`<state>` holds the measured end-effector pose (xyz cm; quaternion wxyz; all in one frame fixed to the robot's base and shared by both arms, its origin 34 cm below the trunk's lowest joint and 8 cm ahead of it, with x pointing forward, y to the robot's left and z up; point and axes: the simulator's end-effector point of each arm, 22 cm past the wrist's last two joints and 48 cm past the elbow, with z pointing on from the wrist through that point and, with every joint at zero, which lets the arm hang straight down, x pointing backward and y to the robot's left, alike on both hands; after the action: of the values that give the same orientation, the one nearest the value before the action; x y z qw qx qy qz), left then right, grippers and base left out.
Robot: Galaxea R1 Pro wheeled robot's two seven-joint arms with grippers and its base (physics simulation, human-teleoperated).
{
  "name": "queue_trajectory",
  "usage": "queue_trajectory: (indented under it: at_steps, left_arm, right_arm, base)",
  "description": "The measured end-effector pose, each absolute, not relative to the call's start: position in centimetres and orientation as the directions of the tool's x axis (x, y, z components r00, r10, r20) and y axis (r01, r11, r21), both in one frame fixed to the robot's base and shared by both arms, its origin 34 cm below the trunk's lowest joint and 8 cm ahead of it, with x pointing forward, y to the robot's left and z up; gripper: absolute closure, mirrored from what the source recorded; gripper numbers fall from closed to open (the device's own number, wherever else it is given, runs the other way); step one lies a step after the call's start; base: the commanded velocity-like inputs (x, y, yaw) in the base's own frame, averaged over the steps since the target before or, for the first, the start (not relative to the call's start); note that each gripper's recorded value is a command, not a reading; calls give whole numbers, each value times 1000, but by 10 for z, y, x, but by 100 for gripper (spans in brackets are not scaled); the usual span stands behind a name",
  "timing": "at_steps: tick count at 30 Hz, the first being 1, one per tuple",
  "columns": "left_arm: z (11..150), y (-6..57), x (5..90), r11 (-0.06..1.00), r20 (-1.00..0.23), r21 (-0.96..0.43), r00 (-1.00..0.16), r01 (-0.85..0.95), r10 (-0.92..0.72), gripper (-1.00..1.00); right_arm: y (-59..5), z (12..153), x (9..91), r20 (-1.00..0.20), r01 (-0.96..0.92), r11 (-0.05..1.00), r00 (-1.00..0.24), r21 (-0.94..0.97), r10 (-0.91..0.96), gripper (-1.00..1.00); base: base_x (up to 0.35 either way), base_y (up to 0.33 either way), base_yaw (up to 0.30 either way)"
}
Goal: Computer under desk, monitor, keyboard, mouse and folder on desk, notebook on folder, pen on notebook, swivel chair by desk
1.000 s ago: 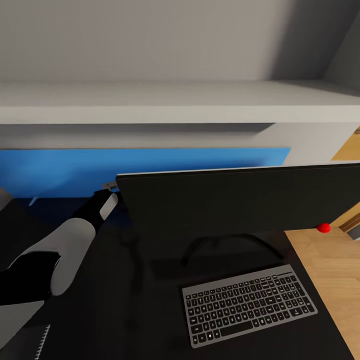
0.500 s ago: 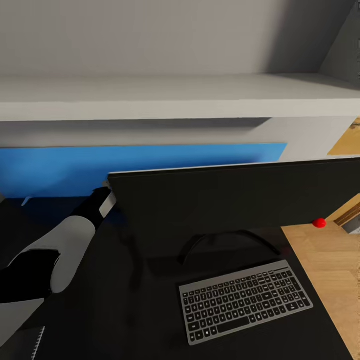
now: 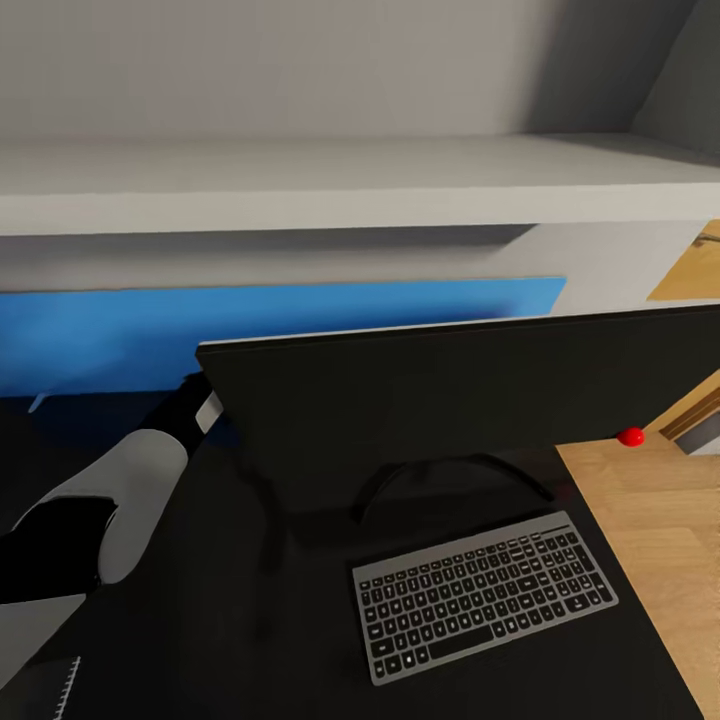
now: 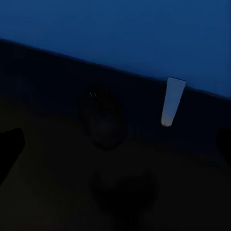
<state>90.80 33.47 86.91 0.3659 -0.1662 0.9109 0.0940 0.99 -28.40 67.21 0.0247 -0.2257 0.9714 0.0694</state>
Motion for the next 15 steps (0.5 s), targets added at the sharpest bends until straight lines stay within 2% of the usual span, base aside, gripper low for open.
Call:
queue_trajectory:
  at_steps: [15]
  left_arm:
    - [865, 339, 906, 924, -694, 52, -679, -378, -239, -100]
  right_arm:
    - [-282, 672, 10, -83, -446, 886, -895, 128, -439, -100]
  base:
    - [0, 0, -4]
